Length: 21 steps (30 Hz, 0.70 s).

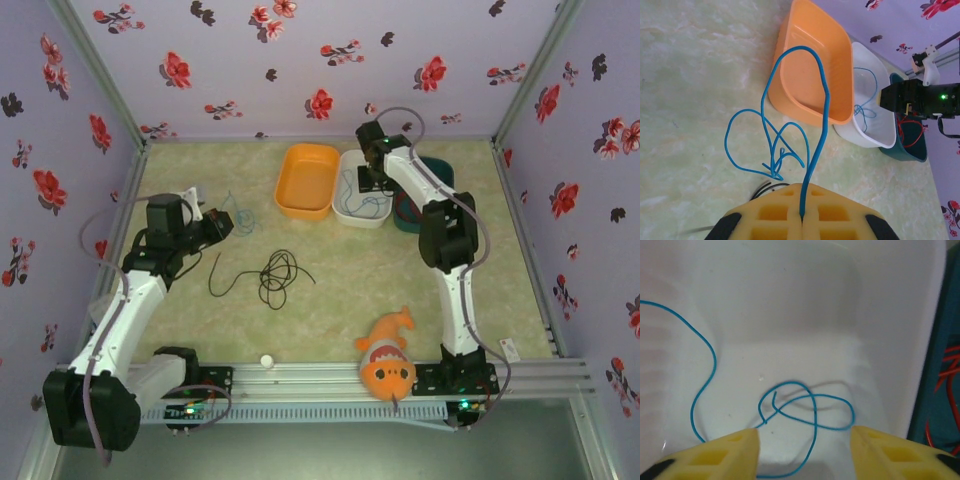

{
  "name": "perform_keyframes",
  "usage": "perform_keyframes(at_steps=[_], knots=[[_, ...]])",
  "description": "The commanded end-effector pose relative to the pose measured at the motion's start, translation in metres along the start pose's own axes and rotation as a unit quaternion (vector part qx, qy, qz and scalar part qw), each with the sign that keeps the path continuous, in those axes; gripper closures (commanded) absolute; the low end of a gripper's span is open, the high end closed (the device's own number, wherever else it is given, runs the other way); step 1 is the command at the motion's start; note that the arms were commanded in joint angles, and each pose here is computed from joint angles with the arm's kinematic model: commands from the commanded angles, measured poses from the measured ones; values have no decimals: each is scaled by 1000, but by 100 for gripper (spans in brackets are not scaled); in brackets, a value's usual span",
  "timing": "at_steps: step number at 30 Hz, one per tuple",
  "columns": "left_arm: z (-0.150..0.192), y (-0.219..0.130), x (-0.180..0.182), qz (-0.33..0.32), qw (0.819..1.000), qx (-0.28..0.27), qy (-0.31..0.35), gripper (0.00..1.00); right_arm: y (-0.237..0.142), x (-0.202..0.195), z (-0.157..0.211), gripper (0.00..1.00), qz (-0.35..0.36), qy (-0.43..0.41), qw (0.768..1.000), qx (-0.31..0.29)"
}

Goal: Untangle the cables

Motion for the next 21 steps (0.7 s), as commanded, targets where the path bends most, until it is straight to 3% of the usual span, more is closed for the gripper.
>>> perform_keyframes(at_steps=[1, 7, 10, 16, 21], knots=[[-9, -8, -16, 11, 999, -10, 31, 100, -51, -4, -15, 39, -4, 4, 998, -56], [-13, -10, -23, 11, 999, -5, 51, 100, -91, -9, -18, 18, -14, 15, 995, -101], [-17, -12, -29, 12, 998, -5, 64, 100, -108, -11, -18, 1, -20, 25, 992, -121], [-23, -18, -49, 27, 994, -7, 102, 100, -139, 7, -12, 0, -104, 45, 978, -173], [-18, -15, -68, 60, 990, 12, 126, 100, -175, 56, -2, 1, -255, 31, 937, -238]])
Point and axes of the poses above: each hand's point on the last joint's axis, 136 mm out from that joint toward the fingers, its own y axis out along the fingers, its own x axis along the line the jaws close on, z = x × y, the point moved 1 cm from there along -y, back along the fingers, and after that the axes turned 6 degrees about -y, right-handed, at the moved point
